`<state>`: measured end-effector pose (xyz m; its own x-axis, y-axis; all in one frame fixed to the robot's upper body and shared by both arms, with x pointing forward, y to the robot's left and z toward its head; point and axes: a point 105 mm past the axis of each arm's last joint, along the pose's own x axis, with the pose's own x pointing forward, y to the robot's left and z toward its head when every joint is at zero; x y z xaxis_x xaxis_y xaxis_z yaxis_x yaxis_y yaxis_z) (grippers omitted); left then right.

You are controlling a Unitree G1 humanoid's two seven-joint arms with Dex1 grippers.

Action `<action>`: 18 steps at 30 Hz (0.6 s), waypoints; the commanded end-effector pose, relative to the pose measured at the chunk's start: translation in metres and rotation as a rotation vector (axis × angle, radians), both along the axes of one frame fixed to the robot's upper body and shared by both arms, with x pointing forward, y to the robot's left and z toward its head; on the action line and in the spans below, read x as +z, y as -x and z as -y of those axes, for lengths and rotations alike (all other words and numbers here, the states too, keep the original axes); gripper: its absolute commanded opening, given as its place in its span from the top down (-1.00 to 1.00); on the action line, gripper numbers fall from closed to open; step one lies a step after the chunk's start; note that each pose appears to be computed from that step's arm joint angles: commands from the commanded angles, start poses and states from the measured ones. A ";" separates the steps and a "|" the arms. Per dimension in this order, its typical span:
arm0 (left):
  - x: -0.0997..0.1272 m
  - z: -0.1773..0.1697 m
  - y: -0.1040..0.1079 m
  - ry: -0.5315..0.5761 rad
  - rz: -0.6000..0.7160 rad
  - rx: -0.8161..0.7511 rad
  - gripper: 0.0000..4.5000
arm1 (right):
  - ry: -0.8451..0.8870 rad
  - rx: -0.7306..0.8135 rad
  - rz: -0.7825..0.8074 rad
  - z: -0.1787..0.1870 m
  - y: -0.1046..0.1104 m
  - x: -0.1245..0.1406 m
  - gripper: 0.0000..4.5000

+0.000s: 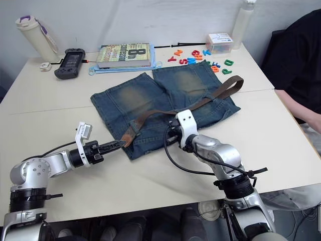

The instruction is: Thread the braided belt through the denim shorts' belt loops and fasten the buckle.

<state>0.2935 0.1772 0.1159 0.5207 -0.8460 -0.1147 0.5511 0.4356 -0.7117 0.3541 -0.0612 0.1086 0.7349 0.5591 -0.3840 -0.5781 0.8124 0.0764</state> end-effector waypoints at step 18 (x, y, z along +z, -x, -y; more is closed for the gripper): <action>-0.018 -0.179 0.053 -0.407 -0.079 0.199 1.00 | 0.029 -0.007 -0.147 -0.003 0.012 -0.039 0.99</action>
<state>0.2464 0.3371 0.0990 0.6354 -0.6387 -0.4340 0.3913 0.7508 -0.5321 0.3512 -0.0535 0.1054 0.7259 0.5773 -0.3738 -0.5841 0.8045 0.1080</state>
